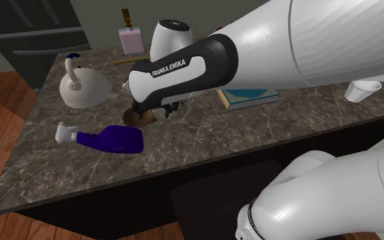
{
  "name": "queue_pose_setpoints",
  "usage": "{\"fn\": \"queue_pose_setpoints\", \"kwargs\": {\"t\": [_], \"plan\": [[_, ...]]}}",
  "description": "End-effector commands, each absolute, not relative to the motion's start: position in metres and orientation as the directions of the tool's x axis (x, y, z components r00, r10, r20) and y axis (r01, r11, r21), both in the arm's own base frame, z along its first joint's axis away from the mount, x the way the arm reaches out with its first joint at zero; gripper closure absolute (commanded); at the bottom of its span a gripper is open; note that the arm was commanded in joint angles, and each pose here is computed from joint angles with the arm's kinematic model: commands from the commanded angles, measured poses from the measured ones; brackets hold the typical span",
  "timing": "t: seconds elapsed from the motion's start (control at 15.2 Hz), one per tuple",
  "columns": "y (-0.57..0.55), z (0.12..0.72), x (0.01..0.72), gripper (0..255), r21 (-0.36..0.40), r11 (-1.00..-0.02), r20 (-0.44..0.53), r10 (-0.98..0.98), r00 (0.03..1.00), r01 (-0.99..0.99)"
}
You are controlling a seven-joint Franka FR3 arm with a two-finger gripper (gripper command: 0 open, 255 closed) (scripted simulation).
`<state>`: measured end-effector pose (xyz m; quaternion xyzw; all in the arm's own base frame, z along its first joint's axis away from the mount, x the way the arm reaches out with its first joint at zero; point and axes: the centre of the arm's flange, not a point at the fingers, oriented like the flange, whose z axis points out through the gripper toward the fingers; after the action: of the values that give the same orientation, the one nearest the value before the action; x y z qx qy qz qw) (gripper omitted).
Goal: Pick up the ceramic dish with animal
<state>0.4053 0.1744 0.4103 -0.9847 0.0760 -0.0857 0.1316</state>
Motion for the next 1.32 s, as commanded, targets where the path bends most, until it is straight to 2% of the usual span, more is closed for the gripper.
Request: {"fn": "queue_pose_setpoints", "kwargs": {"t": [0.0,0.07,0.13,0.73,1.25], "plan": [[0.175,0.402,0.406,0,-0.272,-0.954,0.149,-0.172,0.974,-0.127],[0.175,0.402,0.406,0,-0.272,-0.954,0.149,-0.172,0.974,-0.127],[0.175,0.402,0.406,255,-0.272,-0.954,0.149,-0.172,0.974,-0.127],[0.175,0.402,0.406,255,-0.272,-0.954,0.149,-0.172,0.974,-0.127],[0.175,0.444,0.406,255,-0.272,-0.954,0.149,-0.172,0.974,-0.127]]}}
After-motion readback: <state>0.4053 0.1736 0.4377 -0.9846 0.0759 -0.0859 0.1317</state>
